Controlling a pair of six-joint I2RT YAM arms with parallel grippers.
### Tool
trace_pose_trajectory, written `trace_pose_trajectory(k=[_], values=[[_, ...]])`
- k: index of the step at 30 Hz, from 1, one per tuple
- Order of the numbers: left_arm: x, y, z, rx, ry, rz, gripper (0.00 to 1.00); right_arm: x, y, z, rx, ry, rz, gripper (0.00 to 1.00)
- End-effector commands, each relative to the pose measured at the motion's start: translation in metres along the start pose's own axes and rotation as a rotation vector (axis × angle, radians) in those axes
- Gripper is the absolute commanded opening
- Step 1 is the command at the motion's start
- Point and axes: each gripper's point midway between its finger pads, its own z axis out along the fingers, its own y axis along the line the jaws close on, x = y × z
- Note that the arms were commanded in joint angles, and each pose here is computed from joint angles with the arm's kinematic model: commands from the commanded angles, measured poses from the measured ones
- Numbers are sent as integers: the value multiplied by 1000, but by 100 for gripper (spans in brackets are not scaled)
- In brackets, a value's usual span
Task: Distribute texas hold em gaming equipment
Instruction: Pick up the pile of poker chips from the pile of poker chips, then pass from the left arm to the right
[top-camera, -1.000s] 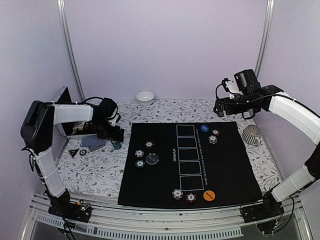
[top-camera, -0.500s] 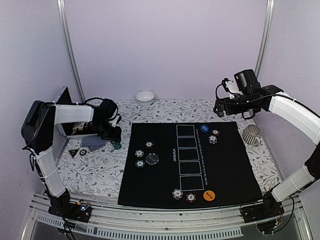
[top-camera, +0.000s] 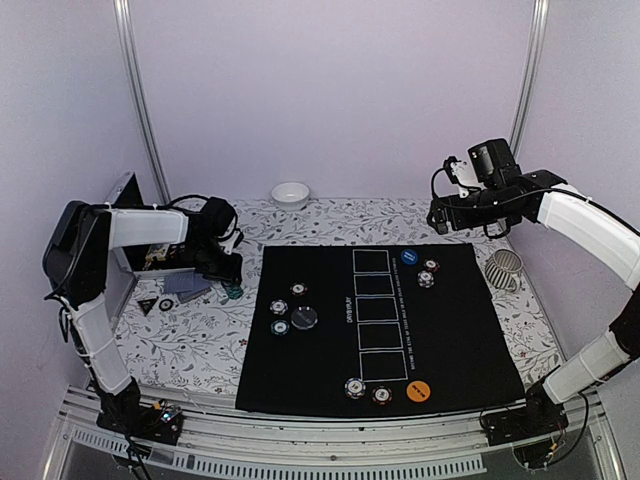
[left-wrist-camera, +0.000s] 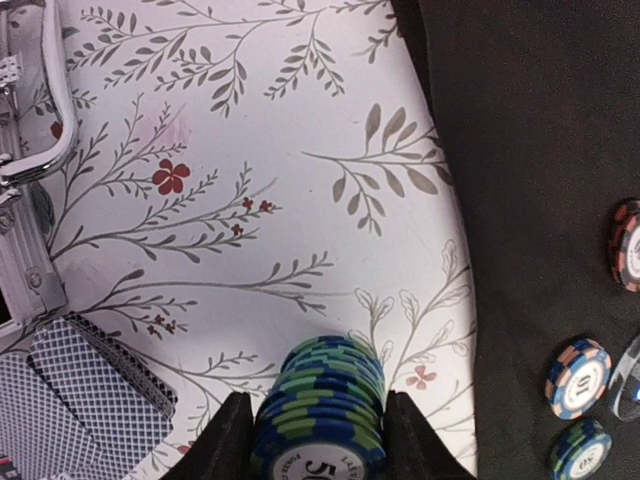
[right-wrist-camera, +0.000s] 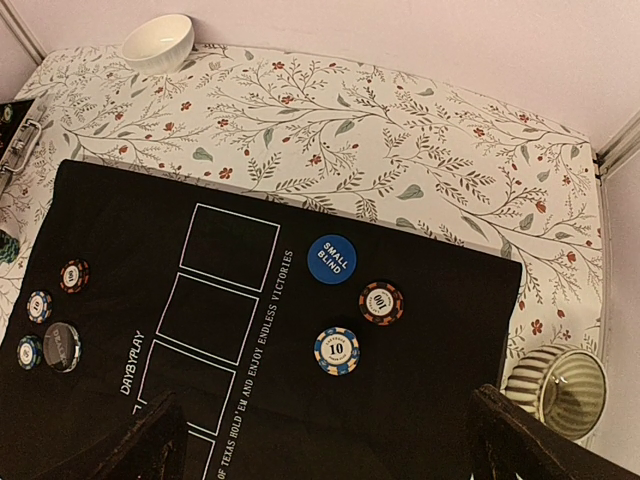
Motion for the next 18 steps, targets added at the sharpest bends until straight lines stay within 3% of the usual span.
trace_pose_trajectory(k=[1,6,11,18], values=[[-11,-12,-16,-3,-19,49,0,-3,1,-3,-9,-15,-2,99],[-23,-32,-42,-16,-62,118,0,-7,0,-8,-9,-34,3,99],[-31,-86,-73,19,-110,265,0,-11,4,-13,-49,-54,16,99],[-31,-184,-121,112,-198,518,0,-18,52,-24,-367,-64,43,99]])
